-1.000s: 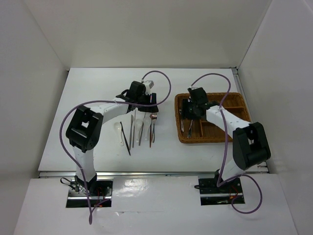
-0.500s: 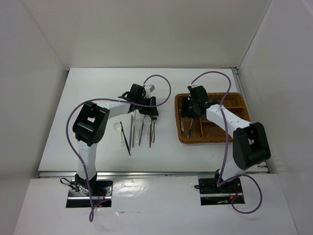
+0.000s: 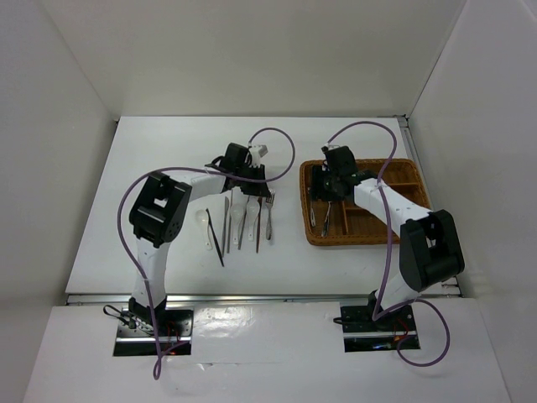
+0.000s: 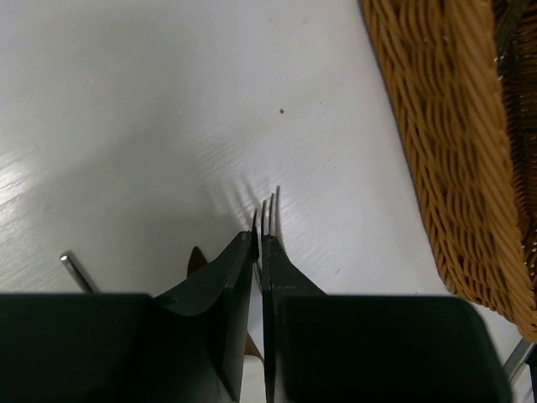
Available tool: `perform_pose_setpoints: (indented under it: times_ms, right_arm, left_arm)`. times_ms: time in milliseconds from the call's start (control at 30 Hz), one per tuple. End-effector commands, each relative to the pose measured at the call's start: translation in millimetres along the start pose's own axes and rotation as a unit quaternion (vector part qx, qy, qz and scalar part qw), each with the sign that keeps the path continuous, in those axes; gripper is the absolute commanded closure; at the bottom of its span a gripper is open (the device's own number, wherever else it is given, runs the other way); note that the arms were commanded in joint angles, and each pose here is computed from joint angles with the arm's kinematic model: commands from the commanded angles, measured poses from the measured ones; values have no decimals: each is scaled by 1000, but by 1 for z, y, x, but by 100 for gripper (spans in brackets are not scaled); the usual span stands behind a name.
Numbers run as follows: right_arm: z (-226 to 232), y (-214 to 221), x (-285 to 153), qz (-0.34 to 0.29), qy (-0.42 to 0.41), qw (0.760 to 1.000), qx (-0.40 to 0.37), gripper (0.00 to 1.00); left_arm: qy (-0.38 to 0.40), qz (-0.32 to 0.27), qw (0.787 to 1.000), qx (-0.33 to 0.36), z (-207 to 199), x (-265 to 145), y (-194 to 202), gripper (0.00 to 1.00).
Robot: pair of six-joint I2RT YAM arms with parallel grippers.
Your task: Sort the eating utensils into containers
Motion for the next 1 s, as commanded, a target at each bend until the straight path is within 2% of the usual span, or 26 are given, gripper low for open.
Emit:
perform_pose_setpoints:
  times_ms: [0,233,533,700,967]
  right_arm:
    - [11,-16,-12,-27,-16,999,-6,40]
    - [16,-13,-22,-32,-34,999,-6,40]
    - [41,-13,-48,-53,-97,994,-11,40]
    - [65,-1,-51,-39,-161,986,-22,40]
    - [92,2,-57,-42,-227,972,-47,21]
  left_arm:
    - [18,-22,999,29,-3,5,-15,83]
    - [39,-34,998,19,-11,4,-25,91]
    - [50,-78,995,21,-32,-22,-53,92]
    - [51,-99,994,16,-42,-37,-66,92]
    - [58,-121,990,31,-77,-56,-79,92]
Point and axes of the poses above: each gripper's point midway between its finger pads, its own x axis out along the fingers, its own z axis along the line the jaws close on, y = z × x, the point moved 6 cm from there along -x, back along the fingers, and after that the axes turned 6 degrees about x, right-handed, at the moved point
